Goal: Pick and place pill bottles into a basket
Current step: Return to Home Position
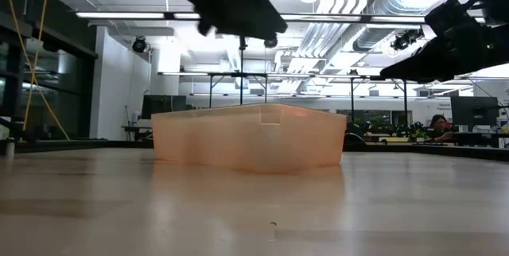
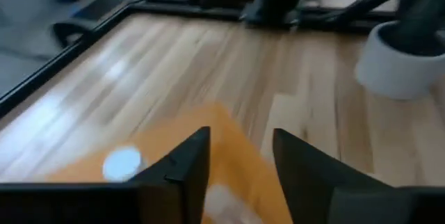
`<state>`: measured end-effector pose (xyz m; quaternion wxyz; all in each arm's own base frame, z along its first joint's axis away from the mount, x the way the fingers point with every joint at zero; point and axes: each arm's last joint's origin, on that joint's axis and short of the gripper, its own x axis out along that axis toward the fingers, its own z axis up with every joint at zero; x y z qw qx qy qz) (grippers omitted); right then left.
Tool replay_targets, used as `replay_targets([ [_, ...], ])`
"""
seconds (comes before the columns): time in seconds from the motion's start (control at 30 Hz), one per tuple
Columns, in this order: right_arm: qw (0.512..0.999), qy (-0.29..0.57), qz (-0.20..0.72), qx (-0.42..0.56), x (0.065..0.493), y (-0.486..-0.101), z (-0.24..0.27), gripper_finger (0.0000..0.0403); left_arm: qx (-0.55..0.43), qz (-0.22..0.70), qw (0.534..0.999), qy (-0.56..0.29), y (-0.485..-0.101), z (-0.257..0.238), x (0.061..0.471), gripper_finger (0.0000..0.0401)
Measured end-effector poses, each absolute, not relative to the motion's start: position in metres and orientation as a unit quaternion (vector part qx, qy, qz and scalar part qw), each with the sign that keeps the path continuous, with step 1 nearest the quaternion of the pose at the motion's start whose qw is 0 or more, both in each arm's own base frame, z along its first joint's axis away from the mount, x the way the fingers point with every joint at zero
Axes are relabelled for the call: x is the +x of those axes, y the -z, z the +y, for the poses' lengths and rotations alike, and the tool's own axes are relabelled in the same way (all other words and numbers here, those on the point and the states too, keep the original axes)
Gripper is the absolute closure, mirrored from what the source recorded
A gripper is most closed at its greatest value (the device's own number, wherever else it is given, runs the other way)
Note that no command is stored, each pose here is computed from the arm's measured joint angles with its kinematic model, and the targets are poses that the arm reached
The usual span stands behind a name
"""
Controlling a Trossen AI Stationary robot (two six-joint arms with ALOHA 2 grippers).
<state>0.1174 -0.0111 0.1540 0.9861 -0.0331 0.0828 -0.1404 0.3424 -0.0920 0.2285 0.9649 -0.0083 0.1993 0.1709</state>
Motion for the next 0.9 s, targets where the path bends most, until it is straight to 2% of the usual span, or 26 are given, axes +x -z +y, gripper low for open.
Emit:
replay_targets([
  [0.13,0.986,0.141,0.077,-0.032,0.118,-0.155,-0.011,0.034,0.001,0.142,0.984,-0.11,-0.233,-0.052,0.346,0.026],
  [0.27,0.986,0.142,0.086,-0.019,0.117,-0.153,-0.011,0.034,0.028,0.114,0.986,-0.118,-0.235,-0.025,0.335,0.0327],
  [0.37,0.985,0.142,0.094,-0.015,0.117,-0.151,-0.011,0.034,0.059,0.099,0.985,-0.127,-0.244,-0.023,0.316,0.0379],
  [0.47,0.985,0.145,0.093,-0.014,0.117,-0.151,-0.011,0.034,0.071,0.075,0.987,-0.123,-0.254,-0.025,0.286,0.0371],
  [0.57,0.985,0.146,0.091,-0.02,0.117,-0.152,-0.011,0.034,0.069,0.07,0.985,-0.141,-0.247,-0.025,0.252,0.035],
  [0.73,0.983,0.166,0.077,-0.035,0.117,-0.155,-0.012,0.034,0.053,0.036,0.994,-0.092,-0.224,-0.021,0.206,0.038],
  [0.9,0.983,0.167,0.048,-0.049,0.118,-0.161,-0.013,0.034,0.032,0.008,0.994,-0.105,-0.213,-0.015,0.165,0.0366],
])
